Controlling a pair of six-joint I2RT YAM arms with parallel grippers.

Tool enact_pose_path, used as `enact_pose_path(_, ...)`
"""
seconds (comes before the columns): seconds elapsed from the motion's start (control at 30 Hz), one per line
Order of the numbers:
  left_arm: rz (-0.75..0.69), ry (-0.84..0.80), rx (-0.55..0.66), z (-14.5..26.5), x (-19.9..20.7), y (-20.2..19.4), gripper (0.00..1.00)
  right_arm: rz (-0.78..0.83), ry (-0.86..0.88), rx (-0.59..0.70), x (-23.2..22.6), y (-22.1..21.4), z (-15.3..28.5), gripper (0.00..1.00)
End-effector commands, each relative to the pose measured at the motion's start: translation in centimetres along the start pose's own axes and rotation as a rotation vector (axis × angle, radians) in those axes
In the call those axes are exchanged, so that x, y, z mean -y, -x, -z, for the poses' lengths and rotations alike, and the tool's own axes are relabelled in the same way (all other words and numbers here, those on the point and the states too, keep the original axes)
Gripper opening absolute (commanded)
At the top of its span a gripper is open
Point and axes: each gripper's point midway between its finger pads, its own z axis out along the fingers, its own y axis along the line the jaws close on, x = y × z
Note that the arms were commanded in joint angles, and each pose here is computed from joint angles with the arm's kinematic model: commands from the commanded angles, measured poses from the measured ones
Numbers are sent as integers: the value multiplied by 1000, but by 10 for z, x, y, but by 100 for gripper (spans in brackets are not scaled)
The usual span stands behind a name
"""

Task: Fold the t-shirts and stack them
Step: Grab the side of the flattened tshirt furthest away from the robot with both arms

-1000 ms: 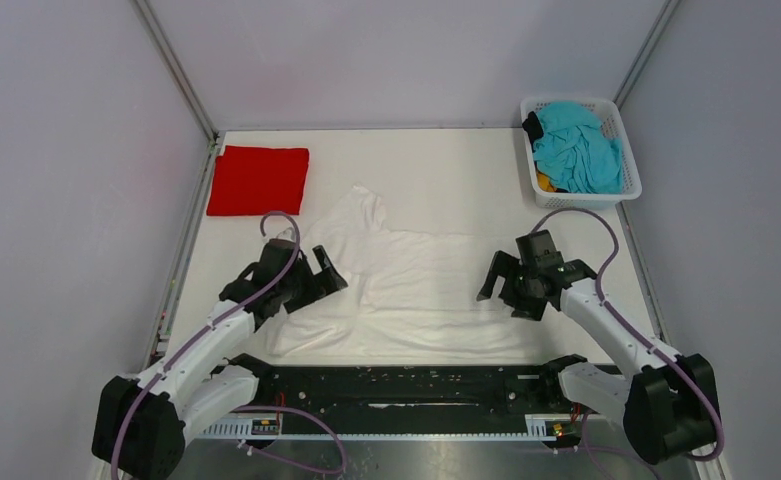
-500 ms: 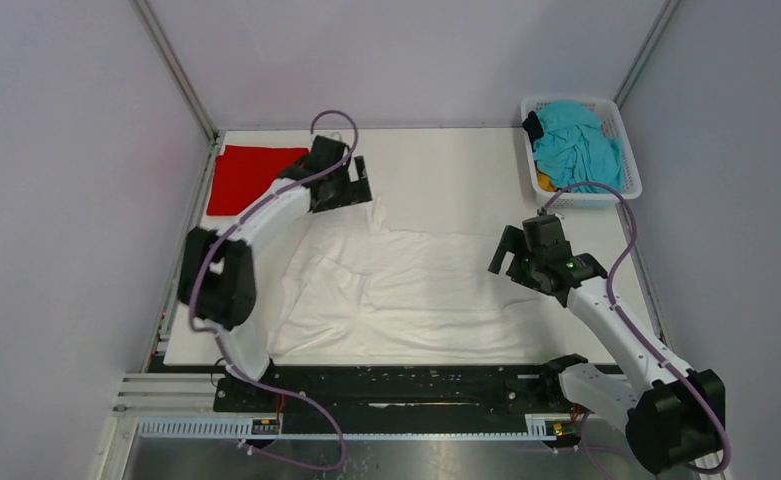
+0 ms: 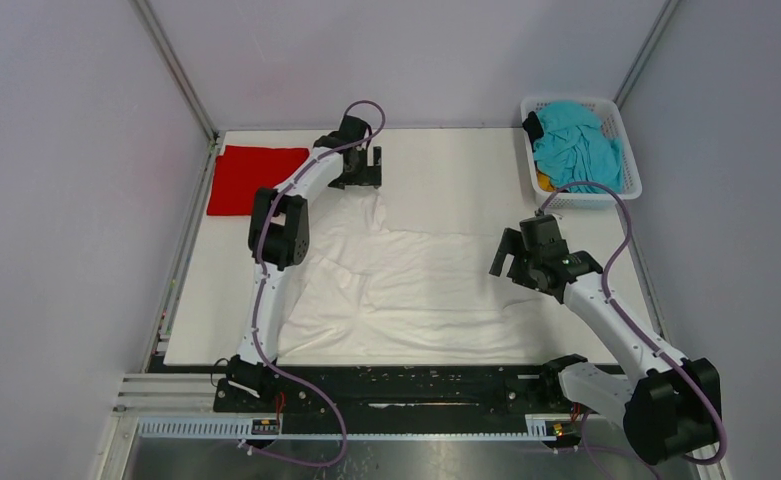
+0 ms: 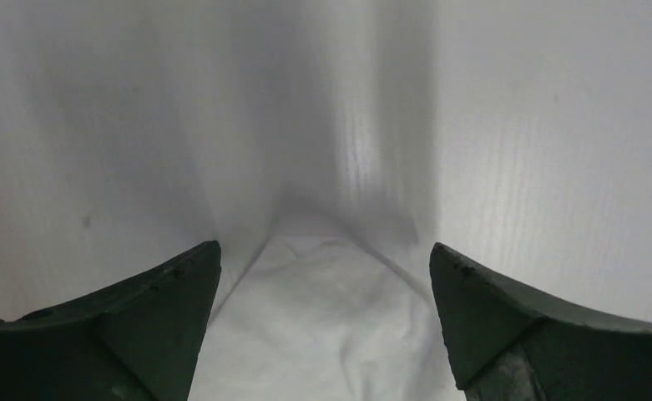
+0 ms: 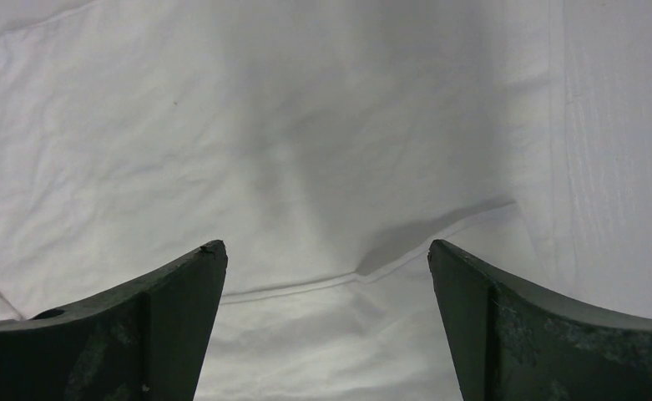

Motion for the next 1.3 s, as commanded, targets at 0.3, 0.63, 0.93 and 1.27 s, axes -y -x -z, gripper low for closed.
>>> enact_pose_path(0.3,-99,32,-55,13,4,-19,55,13,-44,5,6,4,-8,99)
enact_pose_path(0.63,-177,130,-19,19,-6,-9,0,-36,-116,29,16,33,-10,99)
enact_pose_path(0.93,-134,93,47,36,-2,-2,0,662,290,-60,-52,103,-56,100)
enact_pose_path(1.27,-79,68,75,60,-5,-9,0,1489,404,-223,-38,136,-71,99)
